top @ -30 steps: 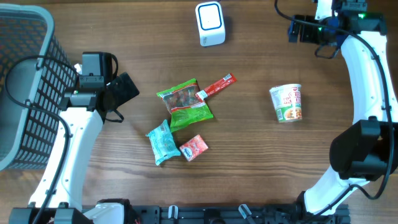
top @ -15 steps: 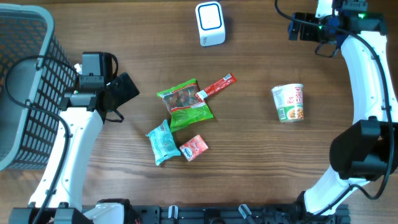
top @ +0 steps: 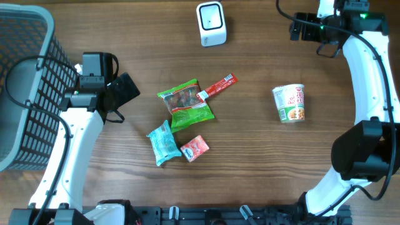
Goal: Scan the item barcode
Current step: 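Move the right gripper over the red stick packet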
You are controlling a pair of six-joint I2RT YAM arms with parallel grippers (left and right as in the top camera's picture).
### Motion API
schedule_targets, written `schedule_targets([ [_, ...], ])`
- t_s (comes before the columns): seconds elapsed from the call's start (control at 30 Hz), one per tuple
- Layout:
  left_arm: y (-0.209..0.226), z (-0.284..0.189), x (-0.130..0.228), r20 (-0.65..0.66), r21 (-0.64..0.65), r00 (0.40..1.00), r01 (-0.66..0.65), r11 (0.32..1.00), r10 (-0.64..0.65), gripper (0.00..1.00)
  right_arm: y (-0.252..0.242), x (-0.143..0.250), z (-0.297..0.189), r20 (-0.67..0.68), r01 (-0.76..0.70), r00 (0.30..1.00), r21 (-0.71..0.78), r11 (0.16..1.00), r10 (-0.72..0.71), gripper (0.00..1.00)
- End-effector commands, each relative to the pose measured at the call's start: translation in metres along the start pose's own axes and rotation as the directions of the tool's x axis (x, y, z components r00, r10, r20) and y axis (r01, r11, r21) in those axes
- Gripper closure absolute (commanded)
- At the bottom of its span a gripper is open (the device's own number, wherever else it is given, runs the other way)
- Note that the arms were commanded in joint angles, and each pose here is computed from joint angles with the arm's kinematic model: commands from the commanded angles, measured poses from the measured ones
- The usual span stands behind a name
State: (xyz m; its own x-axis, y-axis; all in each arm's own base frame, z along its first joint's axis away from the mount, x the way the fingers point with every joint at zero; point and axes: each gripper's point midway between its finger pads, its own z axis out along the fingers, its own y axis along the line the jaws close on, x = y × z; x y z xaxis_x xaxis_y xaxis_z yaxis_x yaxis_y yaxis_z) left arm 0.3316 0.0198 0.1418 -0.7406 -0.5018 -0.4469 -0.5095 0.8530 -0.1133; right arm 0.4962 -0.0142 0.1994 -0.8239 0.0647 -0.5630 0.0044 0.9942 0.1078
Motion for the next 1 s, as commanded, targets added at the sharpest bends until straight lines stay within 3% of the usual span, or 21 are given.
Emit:
schedule_targets([
  [0.0, 0.002, -0.004, -0.004, 0.019, -0.001, 1.0, 0.011, 1.0, -0.011, 0.0, 0.005, -0.007, -0.006, 0.025, -0.007, 1.0, -0.015, 1.0, 0.007, 0.0],
  [0.6, 0.002, -0.004, -0.004, 0.019, -0.001, 1.0, 0.011, 1.0, -0.011, 0.0, 0.007, -0.009, -0.006, 0.032, -0.033, 0.999, -0.029, 0.999, 0.034, 0.0],
  [0.67, 0.002, -0.004, -0.004, 0.019, -0.001, 1.0, 0.011, 1.0, -0.011, 0.0, 0.027, -0.009, -0.008, -0.016, -0.315, 0.948, -0.15, 0.937, 0.317, 0.0],
  [0.73, 0.002, -0.004, -0.004, 0.019, -0.001, 1.0, 0.011, 1.0, -0.011, 0.0, 0.027, -0.009, -0.008, -0.057, -0.568, 0.822, -0.137, 0.811, 0.566, 0.0],
  [0.87, 0.002, -0.004, -0.004, 0.019, -0.001, 1.0, 0.011, 1.0, -0.011, 0.0, 0.028, -0.004, -0.008, -0.113, -0.788, 0.616, -0.104, 0.607, 0.78, 0.0],
  [0.97, 0.002, -0.004, -0.004, 0.019, -0.001, 1.0, 0.011, 1.0, -0.011, 0.0, 0.024, 0.005, -0.007, -0.117, -0.795, 0.606, -0.057, 0.604, 0.787, 0.0],
])
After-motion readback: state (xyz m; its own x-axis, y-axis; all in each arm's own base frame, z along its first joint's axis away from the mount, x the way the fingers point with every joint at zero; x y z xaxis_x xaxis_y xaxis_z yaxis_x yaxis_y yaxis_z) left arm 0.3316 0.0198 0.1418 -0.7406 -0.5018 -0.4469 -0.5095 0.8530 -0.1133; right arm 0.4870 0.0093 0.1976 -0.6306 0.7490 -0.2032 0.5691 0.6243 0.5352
